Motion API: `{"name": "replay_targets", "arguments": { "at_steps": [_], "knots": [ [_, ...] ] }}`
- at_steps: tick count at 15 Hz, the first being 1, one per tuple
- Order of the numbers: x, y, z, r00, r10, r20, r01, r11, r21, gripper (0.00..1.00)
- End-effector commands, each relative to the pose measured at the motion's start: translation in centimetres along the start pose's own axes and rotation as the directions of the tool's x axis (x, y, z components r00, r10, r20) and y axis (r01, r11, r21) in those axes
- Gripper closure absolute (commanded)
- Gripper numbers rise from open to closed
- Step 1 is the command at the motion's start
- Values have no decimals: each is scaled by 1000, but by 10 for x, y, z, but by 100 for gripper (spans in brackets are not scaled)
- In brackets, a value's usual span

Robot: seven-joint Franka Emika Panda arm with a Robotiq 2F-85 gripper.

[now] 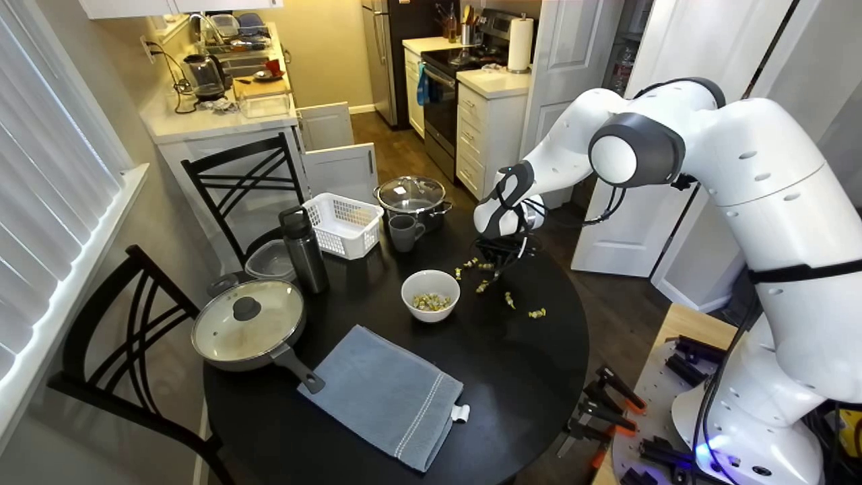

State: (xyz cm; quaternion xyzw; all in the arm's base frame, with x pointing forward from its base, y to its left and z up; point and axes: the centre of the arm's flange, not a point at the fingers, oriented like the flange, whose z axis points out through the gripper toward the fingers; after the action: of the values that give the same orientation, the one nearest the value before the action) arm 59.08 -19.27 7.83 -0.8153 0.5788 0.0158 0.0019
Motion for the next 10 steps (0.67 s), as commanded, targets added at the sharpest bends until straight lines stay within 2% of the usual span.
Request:
{"name": "replay_targets", "arguments": {
  "at_steps": [1,6,10],
  "knots": [
    [-25,4,-43,999,-38,-23,38,999,37,96],
    [-58,-10,-104,991,-111,-73,120,984,135,96],
    [-98,-32,-127,981,-180,-74,192,959,208,96]
  ]
}}
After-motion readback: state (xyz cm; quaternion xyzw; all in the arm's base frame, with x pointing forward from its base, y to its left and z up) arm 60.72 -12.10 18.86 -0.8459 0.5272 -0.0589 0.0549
